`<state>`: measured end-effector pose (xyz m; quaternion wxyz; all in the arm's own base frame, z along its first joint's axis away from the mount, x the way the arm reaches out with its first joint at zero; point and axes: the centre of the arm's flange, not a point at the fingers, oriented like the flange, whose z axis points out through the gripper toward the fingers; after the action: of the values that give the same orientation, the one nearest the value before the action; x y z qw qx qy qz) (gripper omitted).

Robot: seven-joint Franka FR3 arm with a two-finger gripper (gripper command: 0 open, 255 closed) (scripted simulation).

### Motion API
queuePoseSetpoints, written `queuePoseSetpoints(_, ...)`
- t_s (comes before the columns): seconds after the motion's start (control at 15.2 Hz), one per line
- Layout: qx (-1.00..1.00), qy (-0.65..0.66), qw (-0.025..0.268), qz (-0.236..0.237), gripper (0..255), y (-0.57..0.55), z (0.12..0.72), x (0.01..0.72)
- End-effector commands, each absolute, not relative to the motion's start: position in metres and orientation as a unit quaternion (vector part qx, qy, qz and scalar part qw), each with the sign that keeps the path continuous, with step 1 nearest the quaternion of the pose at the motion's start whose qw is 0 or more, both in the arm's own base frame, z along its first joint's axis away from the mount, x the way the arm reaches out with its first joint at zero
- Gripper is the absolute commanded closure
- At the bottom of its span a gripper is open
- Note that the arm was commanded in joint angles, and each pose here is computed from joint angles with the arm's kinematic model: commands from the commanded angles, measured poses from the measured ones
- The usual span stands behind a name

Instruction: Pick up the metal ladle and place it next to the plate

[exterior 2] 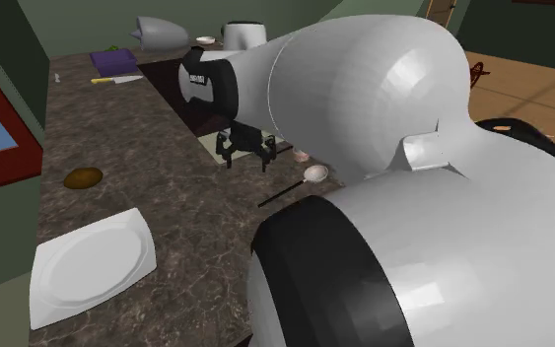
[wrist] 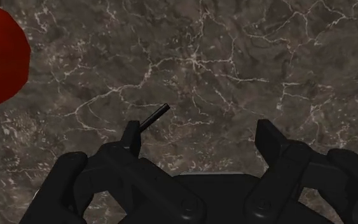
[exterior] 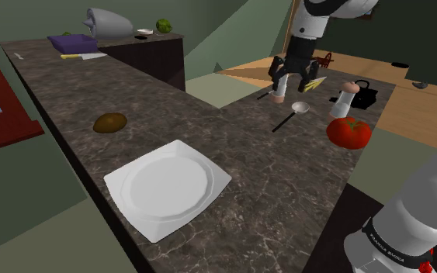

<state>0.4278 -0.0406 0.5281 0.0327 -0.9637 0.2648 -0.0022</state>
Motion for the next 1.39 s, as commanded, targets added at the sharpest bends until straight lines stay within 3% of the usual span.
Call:
queuePoseSetpoints(0.0, -0.95, 0.311, 0.029, 0.006, 0, -0.057, 0.511, 0.446)
queuePoseSetpoints(0.66, -0.852, 0.521, 0.013, 0.046, 0, -0.152, 0.432, 0.504)
queuePoseSetpoints(1.32, -0.751, 0.657, 0.0, 0.074, 0, -0.232, 0.362, 0.51)
